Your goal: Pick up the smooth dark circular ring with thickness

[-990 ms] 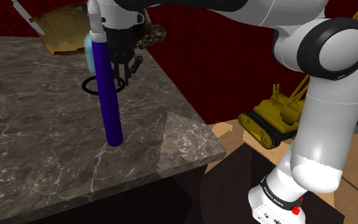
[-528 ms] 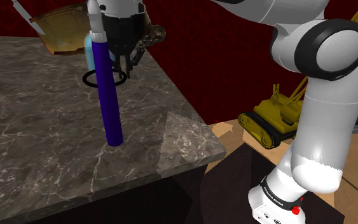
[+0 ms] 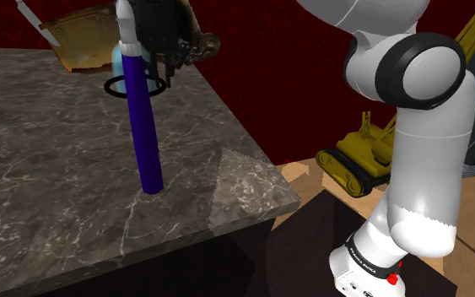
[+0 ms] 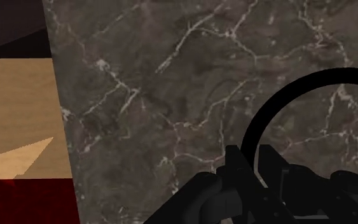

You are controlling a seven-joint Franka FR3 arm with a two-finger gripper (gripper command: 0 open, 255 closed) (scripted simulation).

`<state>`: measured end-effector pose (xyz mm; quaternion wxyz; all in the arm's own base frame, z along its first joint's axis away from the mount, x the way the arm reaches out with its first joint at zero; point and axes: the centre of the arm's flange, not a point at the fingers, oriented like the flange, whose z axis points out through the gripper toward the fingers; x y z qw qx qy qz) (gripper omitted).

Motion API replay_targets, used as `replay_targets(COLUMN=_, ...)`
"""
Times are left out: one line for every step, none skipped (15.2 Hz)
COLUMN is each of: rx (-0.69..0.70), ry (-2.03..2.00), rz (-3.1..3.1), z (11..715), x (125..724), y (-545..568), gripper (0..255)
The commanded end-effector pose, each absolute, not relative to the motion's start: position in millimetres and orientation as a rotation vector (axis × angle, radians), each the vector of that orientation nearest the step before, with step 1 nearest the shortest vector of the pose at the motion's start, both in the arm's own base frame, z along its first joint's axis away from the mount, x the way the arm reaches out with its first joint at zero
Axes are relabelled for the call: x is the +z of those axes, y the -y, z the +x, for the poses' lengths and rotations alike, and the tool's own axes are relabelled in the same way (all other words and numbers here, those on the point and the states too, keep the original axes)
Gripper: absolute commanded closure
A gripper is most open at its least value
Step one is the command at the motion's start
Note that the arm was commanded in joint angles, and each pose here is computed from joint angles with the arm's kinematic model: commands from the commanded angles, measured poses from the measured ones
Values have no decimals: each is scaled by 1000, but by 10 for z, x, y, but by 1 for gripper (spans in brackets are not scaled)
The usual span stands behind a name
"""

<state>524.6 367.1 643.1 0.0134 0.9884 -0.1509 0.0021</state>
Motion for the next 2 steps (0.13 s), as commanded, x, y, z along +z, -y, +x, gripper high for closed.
replay_targets(rx=6, ry=471, rz=3079, z=5246, x=6495, y=-3663, gripper=255)
replay_targets(rx=6, ry=471, rz=3079, z=5246, x=6494, y=-3662, gripper=255)
